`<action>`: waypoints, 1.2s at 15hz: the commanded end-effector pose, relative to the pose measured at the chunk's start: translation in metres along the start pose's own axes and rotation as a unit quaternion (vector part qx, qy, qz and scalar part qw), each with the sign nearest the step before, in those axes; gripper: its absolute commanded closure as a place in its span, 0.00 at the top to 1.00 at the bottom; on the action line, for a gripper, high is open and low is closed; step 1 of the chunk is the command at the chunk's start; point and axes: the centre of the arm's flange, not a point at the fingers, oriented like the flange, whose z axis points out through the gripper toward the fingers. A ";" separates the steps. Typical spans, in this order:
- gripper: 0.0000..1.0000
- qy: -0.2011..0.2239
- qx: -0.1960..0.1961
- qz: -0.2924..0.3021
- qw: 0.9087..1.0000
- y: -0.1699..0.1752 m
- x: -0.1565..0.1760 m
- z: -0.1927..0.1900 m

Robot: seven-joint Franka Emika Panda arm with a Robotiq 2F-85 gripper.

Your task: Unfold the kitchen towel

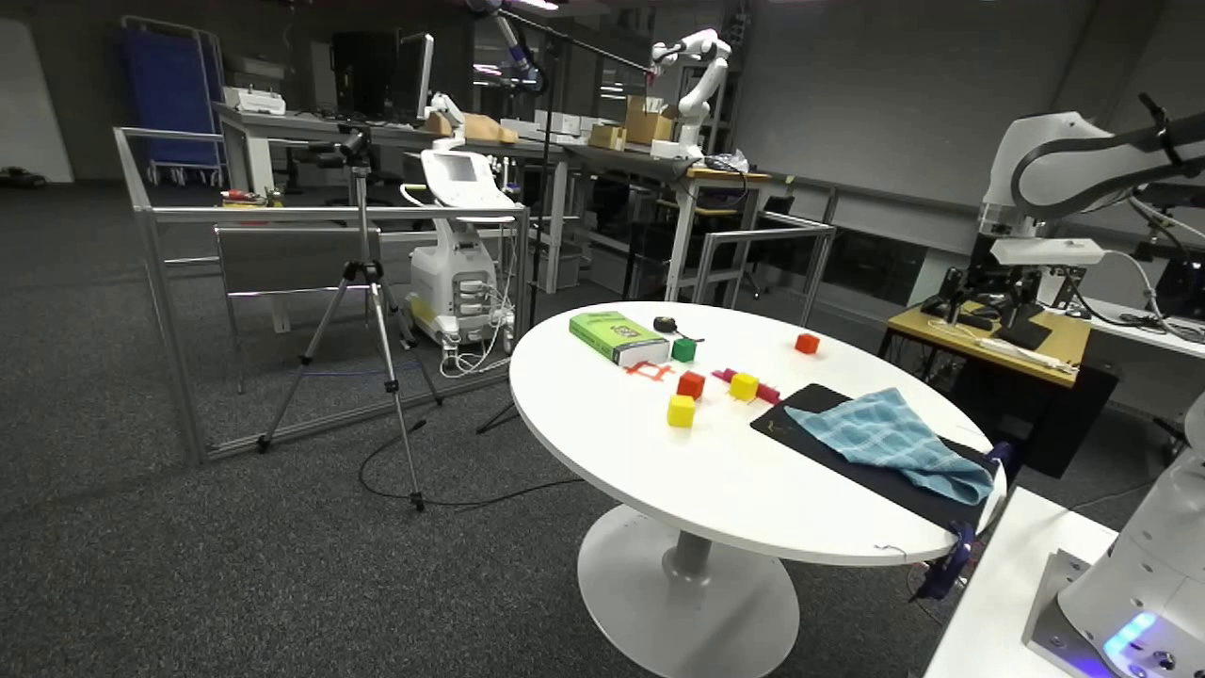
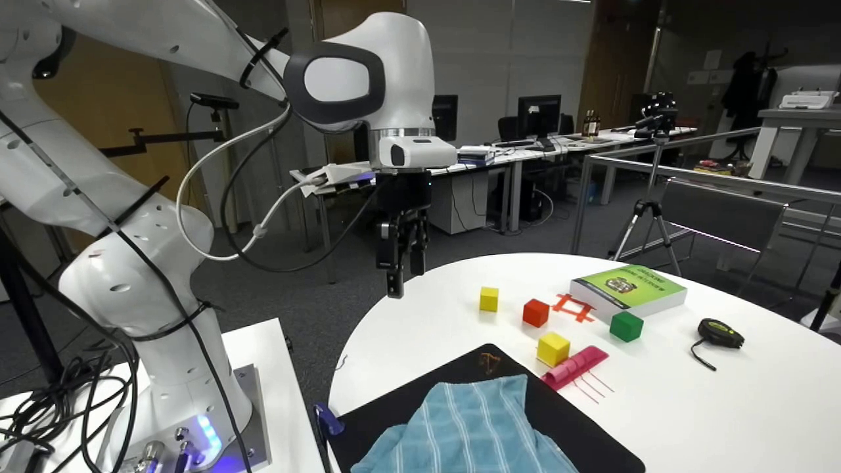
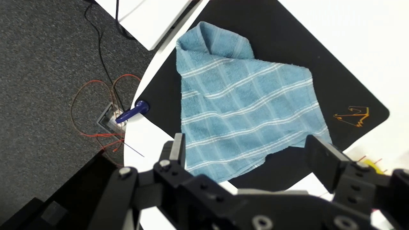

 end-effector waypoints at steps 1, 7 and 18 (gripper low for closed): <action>1.00 -0.013 0.086 -0.004 0.996 0.004 -0.004 -0.015; 1.00 -0.048 0.180 -0.003 0.982 0.004 -0.005 -0.022; 1.00 -0.052 0.192 -0.016 0.980 0.005 -0.002 -0.014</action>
